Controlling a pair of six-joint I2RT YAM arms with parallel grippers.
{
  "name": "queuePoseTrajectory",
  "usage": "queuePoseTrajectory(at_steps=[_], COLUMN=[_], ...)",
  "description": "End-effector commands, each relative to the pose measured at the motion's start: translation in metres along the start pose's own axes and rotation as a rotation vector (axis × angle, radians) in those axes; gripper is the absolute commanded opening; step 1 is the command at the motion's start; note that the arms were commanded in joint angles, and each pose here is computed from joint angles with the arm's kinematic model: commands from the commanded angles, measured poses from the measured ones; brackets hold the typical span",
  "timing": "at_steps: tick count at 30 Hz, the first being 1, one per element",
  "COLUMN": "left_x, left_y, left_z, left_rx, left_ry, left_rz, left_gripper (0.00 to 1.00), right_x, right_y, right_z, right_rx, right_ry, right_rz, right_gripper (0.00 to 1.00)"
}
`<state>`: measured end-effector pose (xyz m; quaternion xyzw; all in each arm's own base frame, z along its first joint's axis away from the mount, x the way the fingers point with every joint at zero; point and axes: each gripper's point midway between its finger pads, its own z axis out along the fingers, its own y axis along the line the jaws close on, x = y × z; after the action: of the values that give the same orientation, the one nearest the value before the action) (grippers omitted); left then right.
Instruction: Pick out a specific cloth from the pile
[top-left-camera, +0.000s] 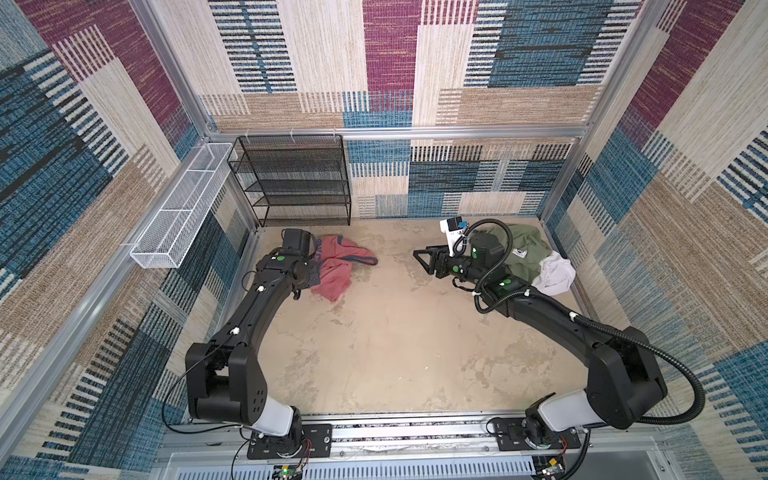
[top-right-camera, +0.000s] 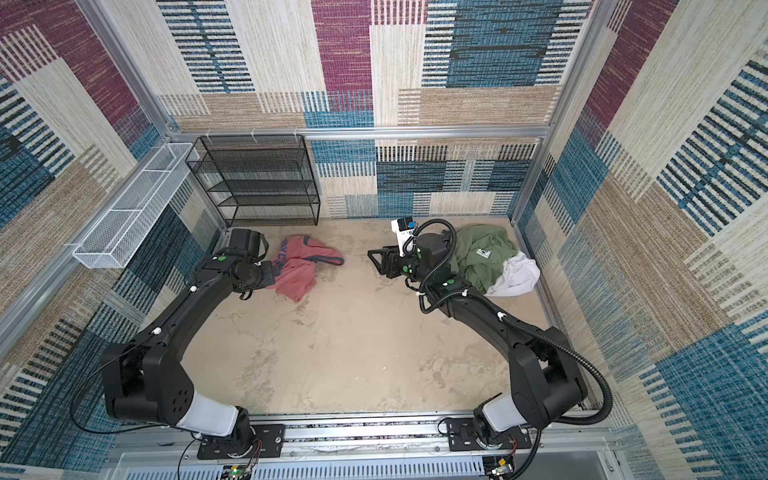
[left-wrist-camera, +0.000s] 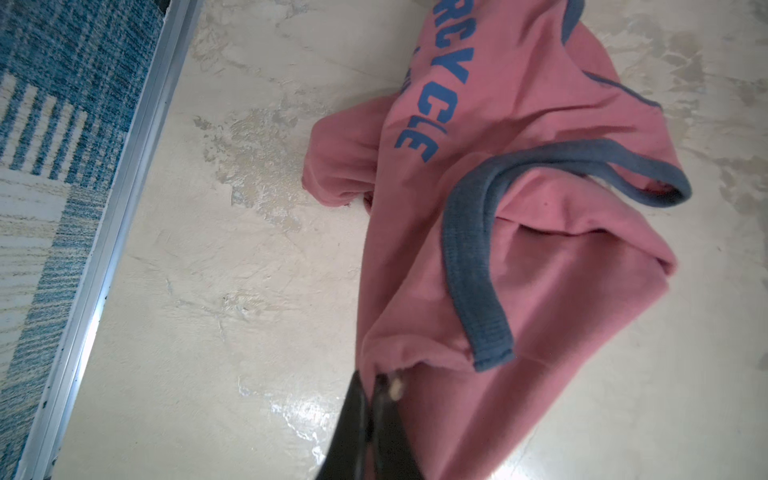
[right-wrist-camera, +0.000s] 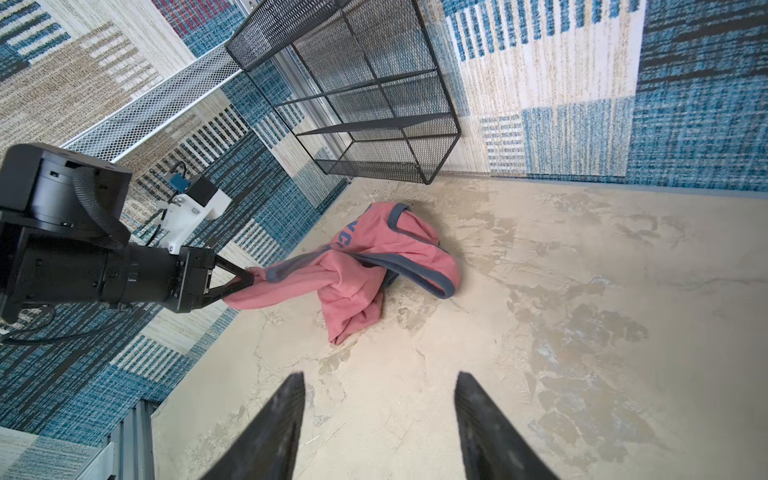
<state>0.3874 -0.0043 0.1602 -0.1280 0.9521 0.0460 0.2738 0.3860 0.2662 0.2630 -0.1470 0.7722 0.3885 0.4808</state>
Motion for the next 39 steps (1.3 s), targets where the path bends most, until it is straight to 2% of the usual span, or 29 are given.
queuePoseTrajectory(at_steps=[1, 4, 5, 7, 11, 17, 21, 25, 28, 34, 39], left_x=[-0.011, -0.013, -0.014, -0.017, -0.023, -0.042, -0.054, -0.061, -0.062, -0.058, -0.059], left_y=[-0.004, -0.007, -0.008, -0.006, 0.001, 0.001, -0.012, -0.050, -0.097, -0.184, -0.230], left_z=[0.016, 0.030, 0.032, 0.035, 0.022, -0.017, -0.042, -0.053, -0.046, -0.008, 0.030], left_rx=[-0.003, -0.013, -0.013, -0.023, -0.035, -0.007, -0.004, 0.058, 0.131, 0.251, 0.280], left_ry=[-0.009, 0.032, 0.033, 0.033, 0.006, -0.085, -0.143, -0.174, -0.165, -0.099, -0.053], left_rz=[-0.017, -0.012, -0.013, -0.018, -0.023, -0.016, 0.039, 0.140, 0.234, 0.347, 0.387], left_gripper=[0.00, 0.00, 0.05, 0.28, 0.42, 0.46, 0.48, 0.48, 0.48, 0.48, 0.53], right_x=[-0.005, -0.004, -0.004, -0.004, -0.003, -0.003, -0.002, -0.001, -0.002, -0.001, 0.002], right_y=[0.004, 0.002, 0.002, 0.003, 0.001, -0.001, -0.001, -0.002, -0.004, -0.009, -0.018], right_z=[0.001, 0.002, 0.003, 0.003, -0.001, -0.003, -0.002, -0.003, -0.004, -0.009, -0.012], right_rx=[-0.019, -0.015, -0.015, -0.019, -0.003, 0.007, 0.008, 0.012, 0.024, 0.062, 0.081], right_ry=[-0.018, -0.020, -0.018, -0.016, -0.021, -0.029, -0.031, -0.032, -0.032, -0.034, -0.023], right_rz=[0.002, 0.007, 0.011, 0.017, 0.015, 0.011, 0.012, 0.011, 0.003, -0.023, -0.025], right_gripper=[0.60, 0.60, 0.60, 0.60, 0.60, 0.60, 0.60, 0.60, 0.61, 0.63, 0.64])
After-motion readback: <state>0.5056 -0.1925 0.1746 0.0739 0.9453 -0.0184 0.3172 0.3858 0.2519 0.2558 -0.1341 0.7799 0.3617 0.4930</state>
